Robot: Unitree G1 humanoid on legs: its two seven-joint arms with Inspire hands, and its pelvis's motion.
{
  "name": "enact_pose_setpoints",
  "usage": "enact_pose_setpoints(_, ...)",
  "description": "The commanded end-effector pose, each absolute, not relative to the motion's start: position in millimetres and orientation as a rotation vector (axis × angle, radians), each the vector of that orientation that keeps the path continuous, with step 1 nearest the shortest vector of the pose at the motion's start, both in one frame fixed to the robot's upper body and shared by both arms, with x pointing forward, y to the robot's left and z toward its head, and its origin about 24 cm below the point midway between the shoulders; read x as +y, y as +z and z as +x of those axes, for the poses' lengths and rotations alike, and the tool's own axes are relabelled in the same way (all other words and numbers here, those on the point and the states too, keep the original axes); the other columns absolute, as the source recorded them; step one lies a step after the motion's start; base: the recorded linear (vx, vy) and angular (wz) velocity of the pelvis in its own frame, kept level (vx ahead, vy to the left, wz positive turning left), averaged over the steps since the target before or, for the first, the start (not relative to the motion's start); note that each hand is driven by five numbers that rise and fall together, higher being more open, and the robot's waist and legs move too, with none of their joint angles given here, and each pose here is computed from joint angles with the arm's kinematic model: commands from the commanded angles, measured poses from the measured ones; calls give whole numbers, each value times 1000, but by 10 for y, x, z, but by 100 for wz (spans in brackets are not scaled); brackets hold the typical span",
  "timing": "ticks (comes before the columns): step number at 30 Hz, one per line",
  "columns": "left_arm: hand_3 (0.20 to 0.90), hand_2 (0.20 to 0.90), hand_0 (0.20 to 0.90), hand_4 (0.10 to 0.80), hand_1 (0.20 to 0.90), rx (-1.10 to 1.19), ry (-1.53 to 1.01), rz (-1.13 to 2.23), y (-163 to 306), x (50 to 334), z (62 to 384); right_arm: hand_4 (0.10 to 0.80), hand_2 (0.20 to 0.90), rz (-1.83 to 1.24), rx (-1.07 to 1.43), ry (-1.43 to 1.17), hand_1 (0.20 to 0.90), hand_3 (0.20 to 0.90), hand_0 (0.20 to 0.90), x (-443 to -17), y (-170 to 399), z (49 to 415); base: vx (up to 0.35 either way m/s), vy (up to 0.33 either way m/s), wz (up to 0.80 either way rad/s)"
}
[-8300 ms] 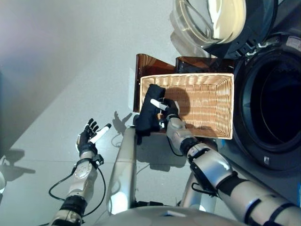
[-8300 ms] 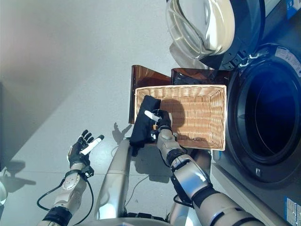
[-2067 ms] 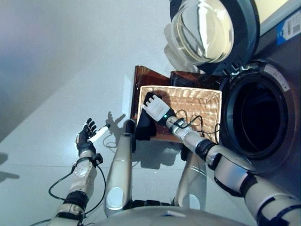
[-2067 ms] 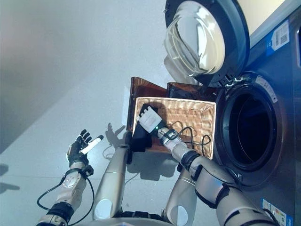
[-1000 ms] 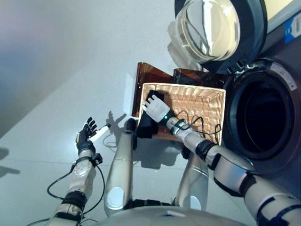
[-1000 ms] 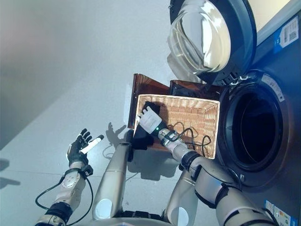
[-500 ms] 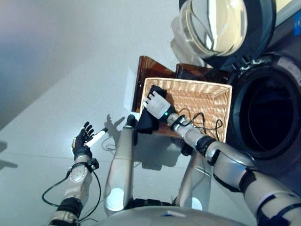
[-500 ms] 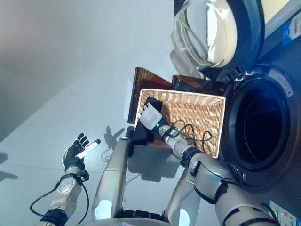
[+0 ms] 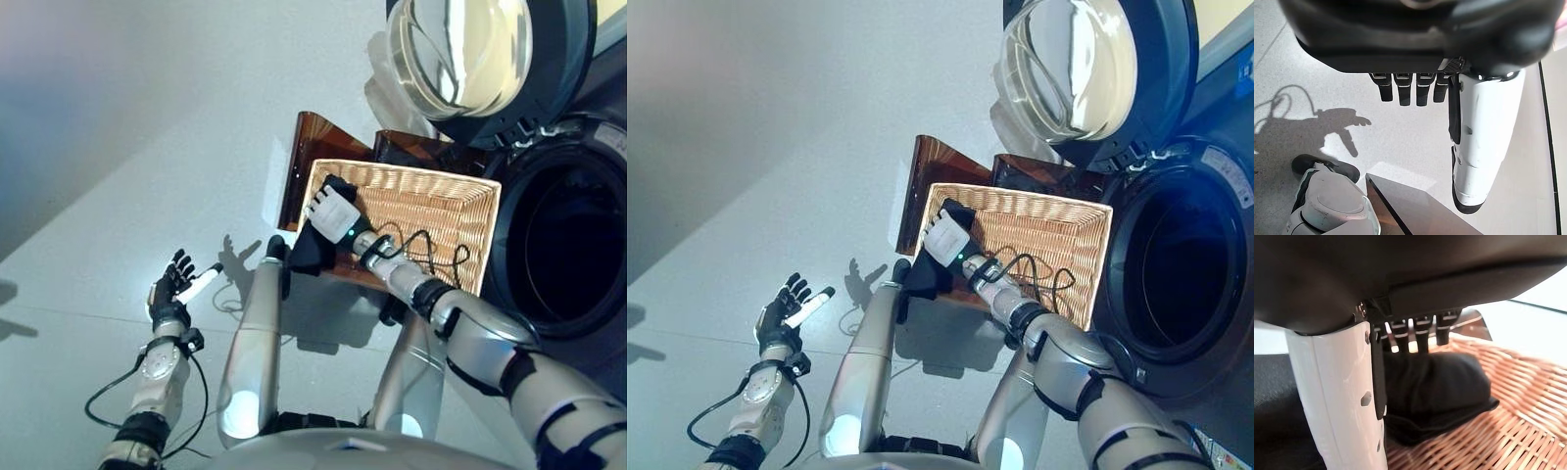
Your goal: Pick up the clothes and place them into the washing machine
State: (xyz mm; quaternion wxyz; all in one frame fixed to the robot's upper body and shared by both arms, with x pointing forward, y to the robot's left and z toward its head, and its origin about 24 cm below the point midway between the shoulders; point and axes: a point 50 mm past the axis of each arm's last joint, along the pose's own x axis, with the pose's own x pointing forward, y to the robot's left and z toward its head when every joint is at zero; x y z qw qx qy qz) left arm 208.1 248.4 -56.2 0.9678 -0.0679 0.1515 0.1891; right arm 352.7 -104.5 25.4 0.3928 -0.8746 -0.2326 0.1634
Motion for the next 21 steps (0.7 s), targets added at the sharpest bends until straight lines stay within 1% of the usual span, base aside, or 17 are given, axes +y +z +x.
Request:
enact_pose_setpoints(1, 900, 900, 900, 800, 900, 192, 434, -59, -345, 2821, 1994, 300, 200, -2264, -645, 369, 200, 200, 200, -983, 433, 3637, 0, 0, 0)
enact_pose_setpoints(21, 900, 900, 900, 800, 900, 194, 438, -52, -340, 2840, 2001, 300, 200, -2280, -637, 353, 200, 200, 200, -1024, 470, 3659, 0, 0, 0)
